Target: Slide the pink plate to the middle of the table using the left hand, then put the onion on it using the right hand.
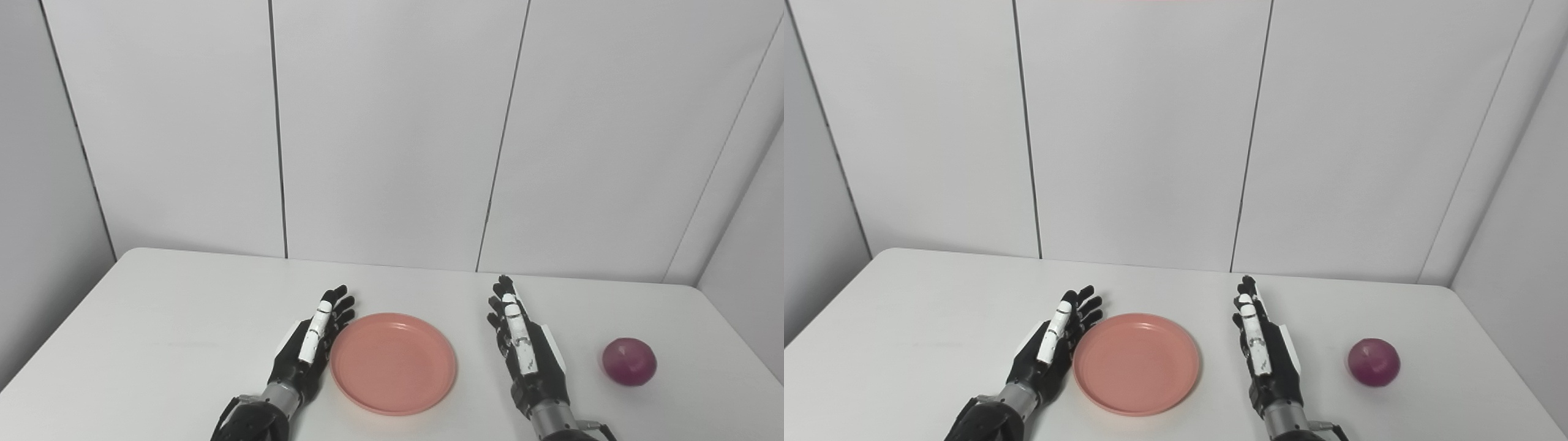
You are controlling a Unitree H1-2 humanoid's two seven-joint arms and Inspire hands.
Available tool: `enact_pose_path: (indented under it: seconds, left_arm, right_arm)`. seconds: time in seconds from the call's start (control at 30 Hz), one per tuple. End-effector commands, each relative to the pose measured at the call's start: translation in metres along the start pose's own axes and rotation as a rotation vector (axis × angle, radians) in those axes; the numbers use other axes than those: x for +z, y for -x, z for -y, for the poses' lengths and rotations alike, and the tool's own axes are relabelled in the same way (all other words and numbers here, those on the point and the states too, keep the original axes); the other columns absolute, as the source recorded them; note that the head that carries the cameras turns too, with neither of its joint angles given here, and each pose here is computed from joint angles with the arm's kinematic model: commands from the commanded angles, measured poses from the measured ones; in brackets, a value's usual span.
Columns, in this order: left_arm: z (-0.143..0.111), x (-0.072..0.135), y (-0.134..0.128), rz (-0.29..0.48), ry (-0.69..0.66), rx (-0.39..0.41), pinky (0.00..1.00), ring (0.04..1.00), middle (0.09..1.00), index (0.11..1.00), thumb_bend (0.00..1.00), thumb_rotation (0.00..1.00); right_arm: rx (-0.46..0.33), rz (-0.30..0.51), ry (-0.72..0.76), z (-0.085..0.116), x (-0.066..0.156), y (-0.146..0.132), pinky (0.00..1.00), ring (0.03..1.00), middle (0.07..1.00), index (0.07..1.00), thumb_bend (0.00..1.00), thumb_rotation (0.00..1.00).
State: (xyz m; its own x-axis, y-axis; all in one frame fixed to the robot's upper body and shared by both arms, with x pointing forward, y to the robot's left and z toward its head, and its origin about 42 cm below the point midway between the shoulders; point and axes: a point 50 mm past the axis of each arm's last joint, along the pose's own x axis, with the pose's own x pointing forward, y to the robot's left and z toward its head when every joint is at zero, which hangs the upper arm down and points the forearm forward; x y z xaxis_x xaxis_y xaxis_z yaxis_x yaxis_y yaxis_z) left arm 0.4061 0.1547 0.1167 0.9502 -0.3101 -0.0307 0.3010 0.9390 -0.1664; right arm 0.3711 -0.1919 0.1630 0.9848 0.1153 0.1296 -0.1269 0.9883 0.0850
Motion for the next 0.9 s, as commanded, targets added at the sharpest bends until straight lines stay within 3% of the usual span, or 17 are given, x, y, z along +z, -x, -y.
enact_pose_path:
  seconds: [0.0,0.87]
  left_arm:
    - [0.0095,0.0249,-0.012,0.072,-0.011,-0.024,0.99,0.972,0.969,0.968,0.65,1.0]
    - [0.0195,0.018,-0.0116,0.078,-0.006,-0.016,0.99,0.967,0.969,0.966,0.65,1.0]
  right_arm:
    - [0.021,0.087,0.009,-0.0036,0.0235,-0.012,1.0,1.0,1.0,1.0,0.47,0.98]
    - [0.009,0.073,0.007,-0.0069,0.0209,-0.013,1.0,1.0,1.0,1.0,0.45,0.98]
